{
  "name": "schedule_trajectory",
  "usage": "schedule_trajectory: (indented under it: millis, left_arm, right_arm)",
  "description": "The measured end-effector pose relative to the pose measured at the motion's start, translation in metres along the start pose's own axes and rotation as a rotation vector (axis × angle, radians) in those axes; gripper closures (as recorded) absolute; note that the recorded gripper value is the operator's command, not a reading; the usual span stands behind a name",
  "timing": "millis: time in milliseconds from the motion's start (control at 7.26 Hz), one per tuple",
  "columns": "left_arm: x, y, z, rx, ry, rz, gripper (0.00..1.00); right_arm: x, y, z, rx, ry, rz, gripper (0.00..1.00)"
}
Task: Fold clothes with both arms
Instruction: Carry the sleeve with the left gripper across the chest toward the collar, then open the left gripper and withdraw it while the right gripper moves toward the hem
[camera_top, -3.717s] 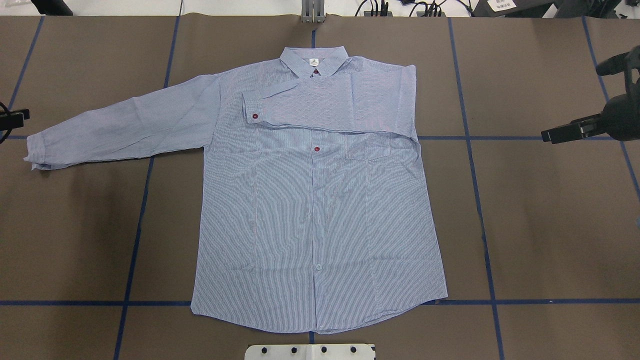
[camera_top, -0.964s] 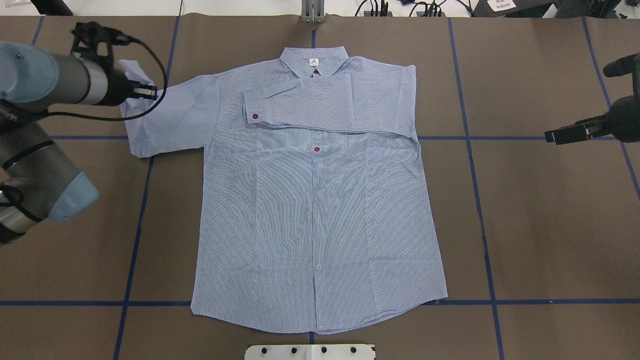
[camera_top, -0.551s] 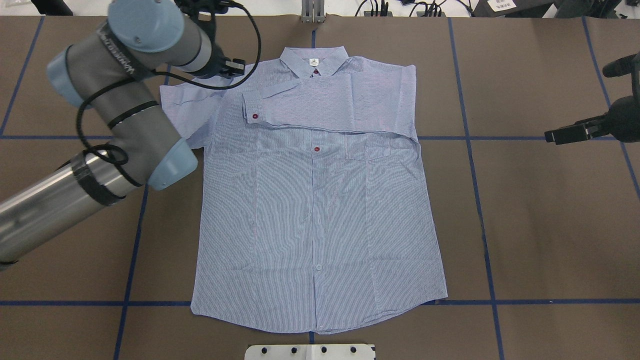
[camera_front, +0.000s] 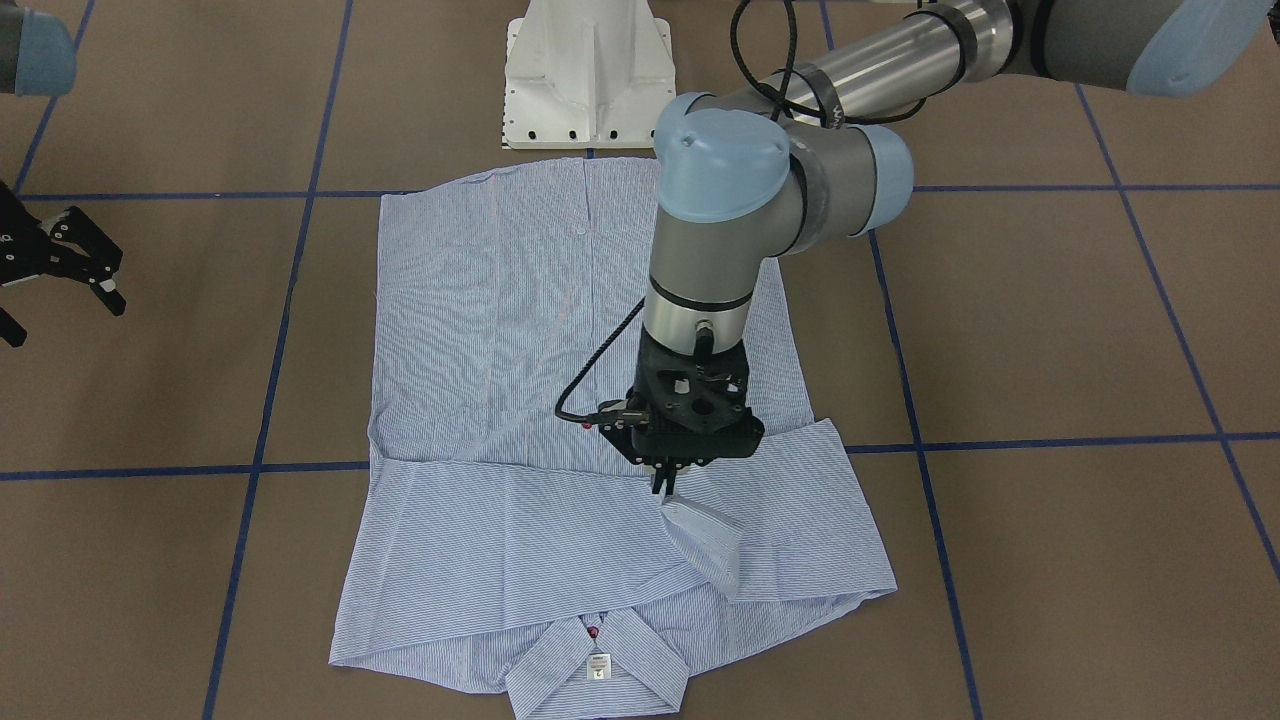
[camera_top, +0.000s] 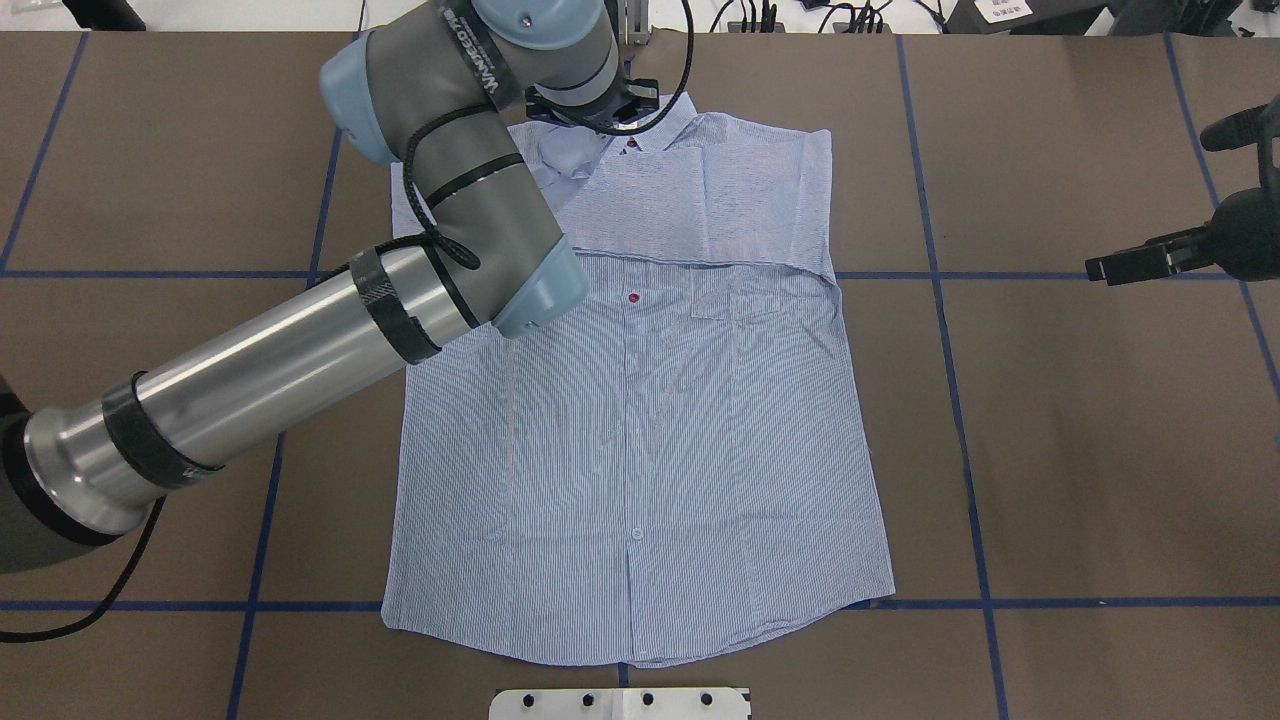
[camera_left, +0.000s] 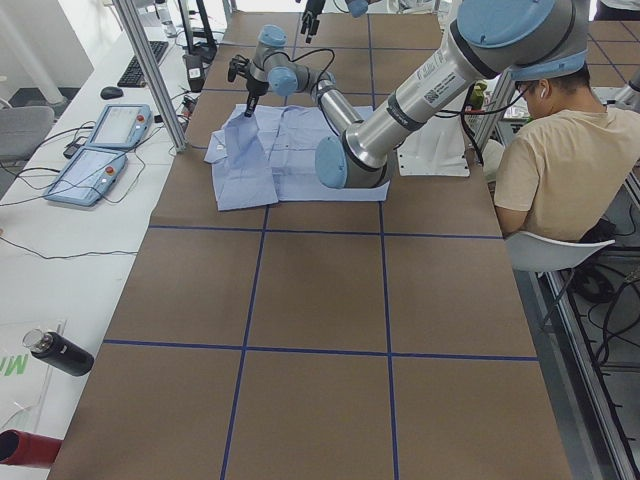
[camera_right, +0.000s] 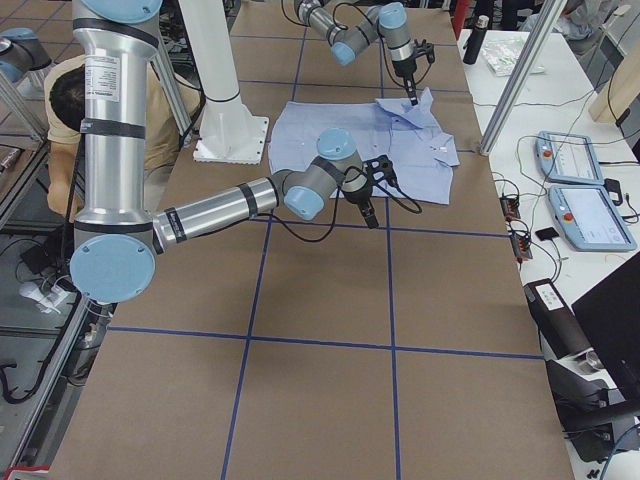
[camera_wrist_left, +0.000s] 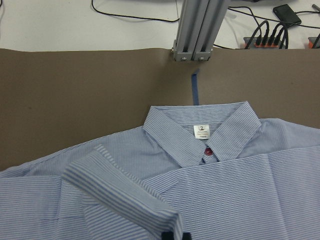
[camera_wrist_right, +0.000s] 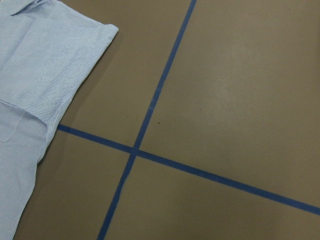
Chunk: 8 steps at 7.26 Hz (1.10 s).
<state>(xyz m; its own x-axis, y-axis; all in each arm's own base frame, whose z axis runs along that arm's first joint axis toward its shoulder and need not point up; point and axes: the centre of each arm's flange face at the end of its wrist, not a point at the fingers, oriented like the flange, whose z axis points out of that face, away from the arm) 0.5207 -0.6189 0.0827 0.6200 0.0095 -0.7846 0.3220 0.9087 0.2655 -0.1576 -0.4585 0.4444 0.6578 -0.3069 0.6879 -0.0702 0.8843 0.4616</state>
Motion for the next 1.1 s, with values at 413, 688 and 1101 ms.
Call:
schedule_trajectory:
  millis: [413, 688, 1101]
  left_arm:
    - [0.056, 0.028, 0.007, -0.006, 0.010, -0.041, 1.00]
    - [0.085, 0.053, 0.017, -0.013, 0.025, -0.056, 0.01]
    - [0.104, 0.081, 0.030, -0.009, 0.070, -0.063, 0.00]
  right_arm:
    - [0.000, 0.000, 0.000, 0.000, -0.001, 0.000, 0.00]
    - [0.000, 0.000, 0.000, 0.000, -0.001, 0.001, 0.00]
    - [0.001, 0.000, 0.002, -0.003, 0.002, 0.004, 0.00]
